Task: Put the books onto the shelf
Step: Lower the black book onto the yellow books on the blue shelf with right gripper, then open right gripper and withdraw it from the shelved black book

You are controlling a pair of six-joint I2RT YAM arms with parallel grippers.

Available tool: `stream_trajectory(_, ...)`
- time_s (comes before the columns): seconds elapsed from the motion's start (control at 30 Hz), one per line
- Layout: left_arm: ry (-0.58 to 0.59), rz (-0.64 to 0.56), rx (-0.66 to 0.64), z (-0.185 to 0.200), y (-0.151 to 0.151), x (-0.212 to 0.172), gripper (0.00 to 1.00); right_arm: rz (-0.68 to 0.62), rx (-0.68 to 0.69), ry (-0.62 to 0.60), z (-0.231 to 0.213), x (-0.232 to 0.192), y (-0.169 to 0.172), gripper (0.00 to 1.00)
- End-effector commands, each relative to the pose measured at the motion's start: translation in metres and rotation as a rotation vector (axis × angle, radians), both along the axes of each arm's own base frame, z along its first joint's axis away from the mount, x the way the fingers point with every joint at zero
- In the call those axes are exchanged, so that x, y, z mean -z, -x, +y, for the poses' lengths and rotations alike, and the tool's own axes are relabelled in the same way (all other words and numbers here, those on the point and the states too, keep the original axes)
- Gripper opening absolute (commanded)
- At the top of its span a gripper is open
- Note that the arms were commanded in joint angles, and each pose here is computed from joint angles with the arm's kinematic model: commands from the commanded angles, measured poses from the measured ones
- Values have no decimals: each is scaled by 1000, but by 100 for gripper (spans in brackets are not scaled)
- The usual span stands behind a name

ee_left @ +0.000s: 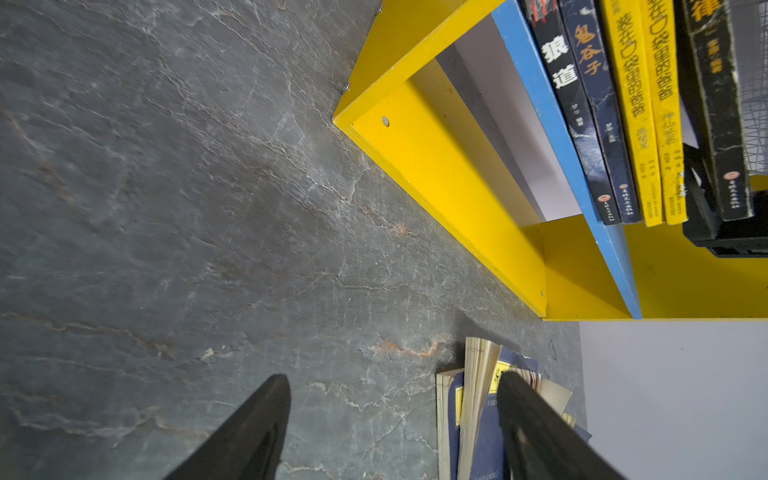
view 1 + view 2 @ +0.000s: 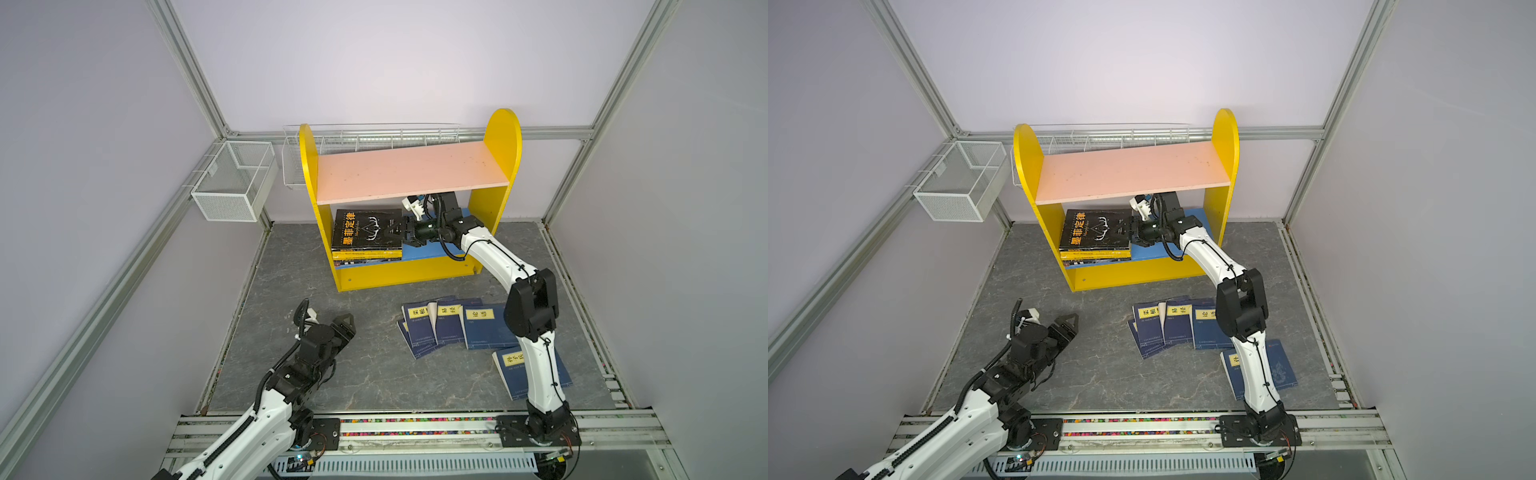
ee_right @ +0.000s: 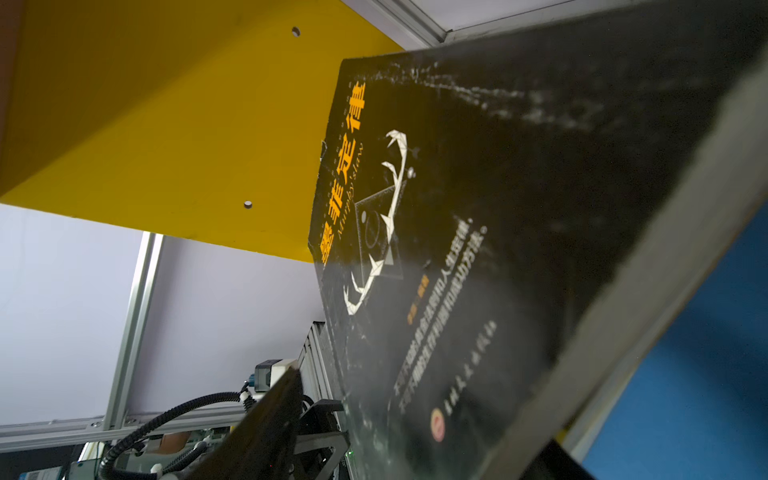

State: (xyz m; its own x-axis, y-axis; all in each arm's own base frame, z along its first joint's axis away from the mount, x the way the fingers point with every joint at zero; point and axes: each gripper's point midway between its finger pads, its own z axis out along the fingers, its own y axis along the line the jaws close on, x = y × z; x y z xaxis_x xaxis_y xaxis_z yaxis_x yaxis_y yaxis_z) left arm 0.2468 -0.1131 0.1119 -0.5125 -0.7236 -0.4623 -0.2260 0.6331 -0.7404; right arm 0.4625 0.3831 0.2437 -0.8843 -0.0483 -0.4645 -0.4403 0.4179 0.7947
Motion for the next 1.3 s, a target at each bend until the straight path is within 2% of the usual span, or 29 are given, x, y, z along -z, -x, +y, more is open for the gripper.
stream_trajectory(0.0,13,-4,-3,0,1,-3,79,-182,94,88,-22,-41,-10,72)
stream_trajectory(0.2,13,-6,-2,0,1,-4,79,-215,125,168,-36,-38,-10,73)
stream_trajectory(0.67,14,-6,0,-1,1,-5,78,-358,175,182,-62,-74,11,72)
stream_trajectory(0.83,16,-5,0,-1,1,-5,78,-340,139,183,-60,-65,20,70)
stream_trajectory(1.0,15,-4,0,-1,1,-5,78,-323,115,188,-57,-55,24,62)
stream_trajectory(1.27,14,-3,0,-1,1,-4,78,-360,41,238,-46,-45,43,63)
